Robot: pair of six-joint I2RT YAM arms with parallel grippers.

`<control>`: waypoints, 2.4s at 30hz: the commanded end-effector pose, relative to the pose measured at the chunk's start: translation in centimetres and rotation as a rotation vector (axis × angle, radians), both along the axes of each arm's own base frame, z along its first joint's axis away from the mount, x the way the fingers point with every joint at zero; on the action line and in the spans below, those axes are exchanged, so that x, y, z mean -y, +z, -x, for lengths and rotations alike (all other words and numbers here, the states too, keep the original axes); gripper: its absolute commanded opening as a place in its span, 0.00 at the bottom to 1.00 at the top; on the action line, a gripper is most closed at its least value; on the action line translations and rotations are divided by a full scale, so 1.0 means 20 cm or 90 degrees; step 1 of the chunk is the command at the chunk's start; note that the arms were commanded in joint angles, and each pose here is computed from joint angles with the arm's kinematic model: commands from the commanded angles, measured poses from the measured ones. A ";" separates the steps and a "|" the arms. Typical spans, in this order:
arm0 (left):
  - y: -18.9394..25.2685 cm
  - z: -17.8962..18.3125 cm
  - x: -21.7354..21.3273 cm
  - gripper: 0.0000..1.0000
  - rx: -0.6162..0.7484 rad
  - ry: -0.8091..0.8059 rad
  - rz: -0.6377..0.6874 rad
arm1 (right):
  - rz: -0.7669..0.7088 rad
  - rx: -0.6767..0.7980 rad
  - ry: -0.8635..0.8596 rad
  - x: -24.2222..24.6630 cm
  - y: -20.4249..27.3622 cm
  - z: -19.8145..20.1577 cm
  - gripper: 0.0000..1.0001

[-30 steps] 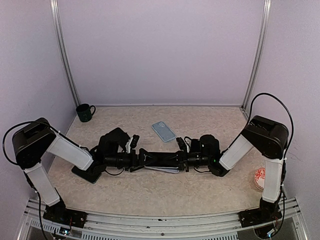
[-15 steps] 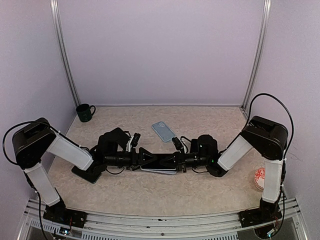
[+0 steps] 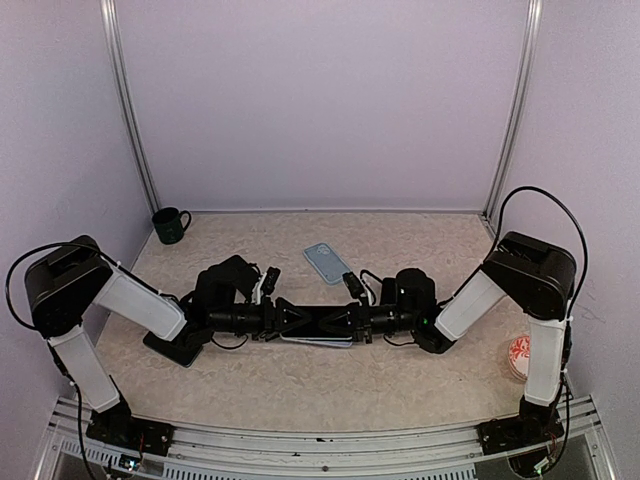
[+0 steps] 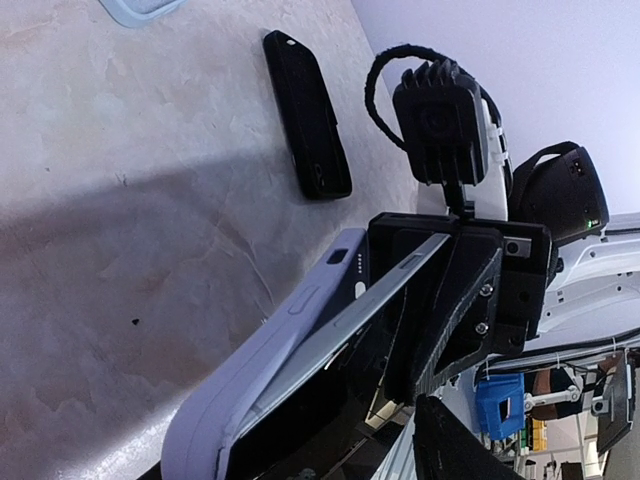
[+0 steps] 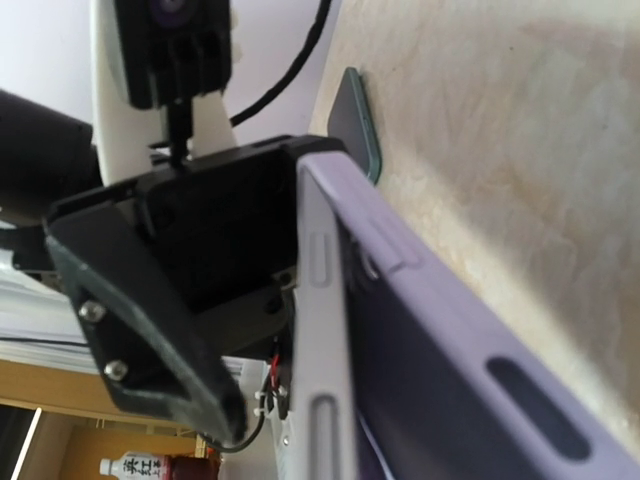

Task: Put the phone into the phone case
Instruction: Pass from the right arm to the left

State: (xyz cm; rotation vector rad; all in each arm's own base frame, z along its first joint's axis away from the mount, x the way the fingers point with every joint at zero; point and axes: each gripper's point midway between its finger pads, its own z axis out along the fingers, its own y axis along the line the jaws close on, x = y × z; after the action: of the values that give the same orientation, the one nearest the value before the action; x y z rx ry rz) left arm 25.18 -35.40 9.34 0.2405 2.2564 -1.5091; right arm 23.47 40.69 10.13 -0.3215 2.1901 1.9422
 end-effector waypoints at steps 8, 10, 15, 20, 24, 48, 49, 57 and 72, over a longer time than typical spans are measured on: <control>0.14 0.08 0.07 0.52 0.045 -0.061 0.057 | -0.016 0.033 0.007 -0.03 0.04 0.00 0.00; 0.14 0.08 0.07 0.52 0.047 -0.063 0.060 | -0.015 0.034 0.007 -0.03 0.03 0.00 0.00; 0.15 0.09 0.07 0.48 0.049 -0.065 0.063 | -0.011 0.034 0.009 -0.03 0.03 0.01 0.11; 0.15 0.09 0.07 0.46 0.048 -0.065 0.066 | 0.000 0.036 0.009 -0.03 0.02 0.00 0.21; 0.15 0.09 0.07 0.45 0.047 -0.065 0.067 | 0.006 0.038 0.007 -0.03 0.02 0.00 0.27; 0.11 0.08 0.06 0.16 0.032 -0.062 0.066 | 0.042 0.058 0.003 -0.04 0.02 -0.03 0.39; 0.10 0.08 0.06 0.15 0.031 -0.062 0.065 | 0.043 0.058 0.003 -0.04 0.02 -0.03 0.39; 0.09 0.07 0.04 0.09 0.026 -0.055 0.063 | 0.055 0.058 0.016 -0.02 0.01 -0.01 0.52; 0.12 0.06 -0.01 0.00 0.036 -0.048 0.060 | 0.199 0.129 -0.006 0.15 0.17 -0.01 0.61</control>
State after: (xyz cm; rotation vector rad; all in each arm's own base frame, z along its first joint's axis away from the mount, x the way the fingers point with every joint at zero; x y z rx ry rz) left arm 23.64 -35.71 11.61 0.3296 2.1649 -1.6514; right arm 23.14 38.75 11.71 -0.4792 2.3474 1.6171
